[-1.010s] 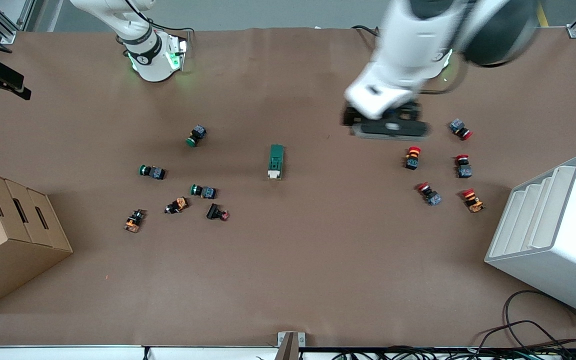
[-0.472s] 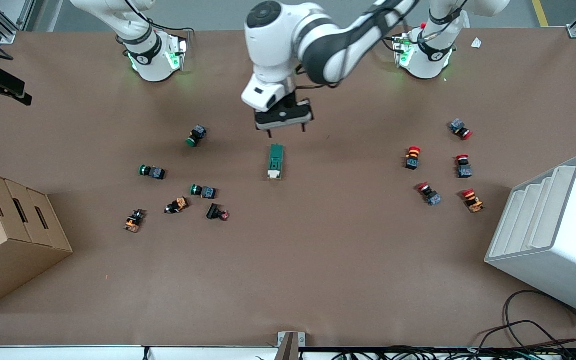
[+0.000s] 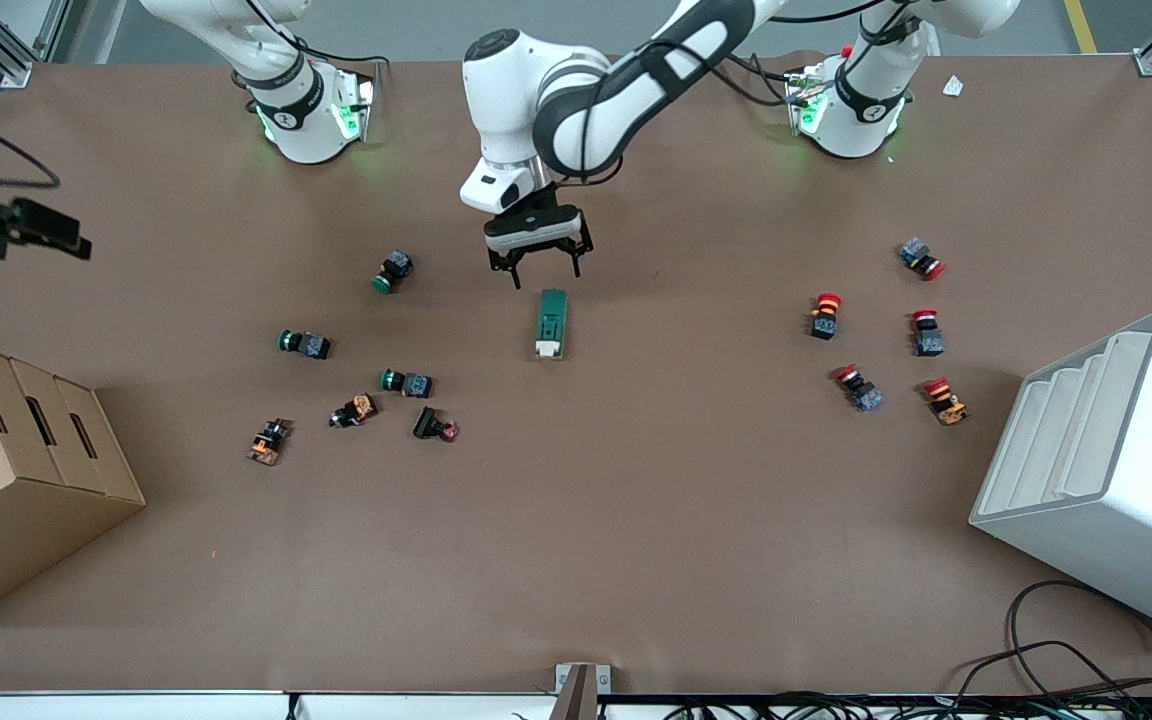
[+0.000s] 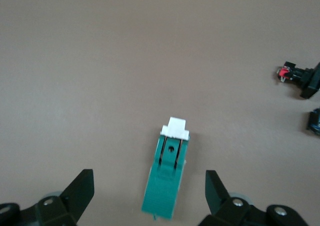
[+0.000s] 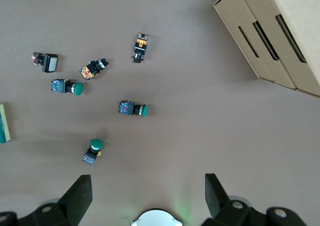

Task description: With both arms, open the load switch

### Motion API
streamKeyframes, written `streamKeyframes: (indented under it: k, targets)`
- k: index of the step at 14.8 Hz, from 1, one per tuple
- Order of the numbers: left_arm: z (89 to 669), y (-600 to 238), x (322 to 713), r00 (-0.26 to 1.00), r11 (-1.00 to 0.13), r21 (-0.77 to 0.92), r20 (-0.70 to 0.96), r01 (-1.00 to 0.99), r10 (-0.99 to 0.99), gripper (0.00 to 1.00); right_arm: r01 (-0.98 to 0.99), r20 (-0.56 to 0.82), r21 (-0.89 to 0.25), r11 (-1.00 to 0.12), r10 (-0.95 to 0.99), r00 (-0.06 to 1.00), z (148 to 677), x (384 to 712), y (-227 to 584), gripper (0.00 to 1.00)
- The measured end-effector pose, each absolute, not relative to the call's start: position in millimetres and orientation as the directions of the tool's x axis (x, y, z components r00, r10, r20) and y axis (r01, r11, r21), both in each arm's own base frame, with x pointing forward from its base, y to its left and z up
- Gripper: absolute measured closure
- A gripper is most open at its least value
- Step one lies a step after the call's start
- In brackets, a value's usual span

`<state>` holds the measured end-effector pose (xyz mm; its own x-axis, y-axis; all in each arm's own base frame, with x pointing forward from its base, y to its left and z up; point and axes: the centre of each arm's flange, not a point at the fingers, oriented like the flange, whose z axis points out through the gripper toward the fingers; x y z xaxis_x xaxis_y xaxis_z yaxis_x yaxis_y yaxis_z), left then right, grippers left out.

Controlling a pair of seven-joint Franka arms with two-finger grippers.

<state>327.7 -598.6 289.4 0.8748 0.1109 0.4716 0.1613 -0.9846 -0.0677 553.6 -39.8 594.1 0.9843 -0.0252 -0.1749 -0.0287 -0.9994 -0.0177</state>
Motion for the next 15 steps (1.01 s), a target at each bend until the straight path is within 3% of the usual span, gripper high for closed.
streamKeyframes:
  k: [4,10,15]
  targets:
    - [228,-591,302,0.8,-0.989,-0.072,0.598,0.126,0.058,0.01,-0.162,-0.207,0.016,-0.987,-0.161,0.965,568,568,-21,0.0]
    - [159,-589,252,0.683,-0.997,0.029,0.727,0.065,0.065,0.01,-0.424,-0.269,0.077,-0.902,-0.428,0.863,521,584,77,0.0]
    - [133,-574,240,0.653,-1.0,-0.009,0.757,-0.004,-0.009,0.01,-0.569,-0.238,0.133,-0.812,-0.583,0.777,466,594,172,0.0]
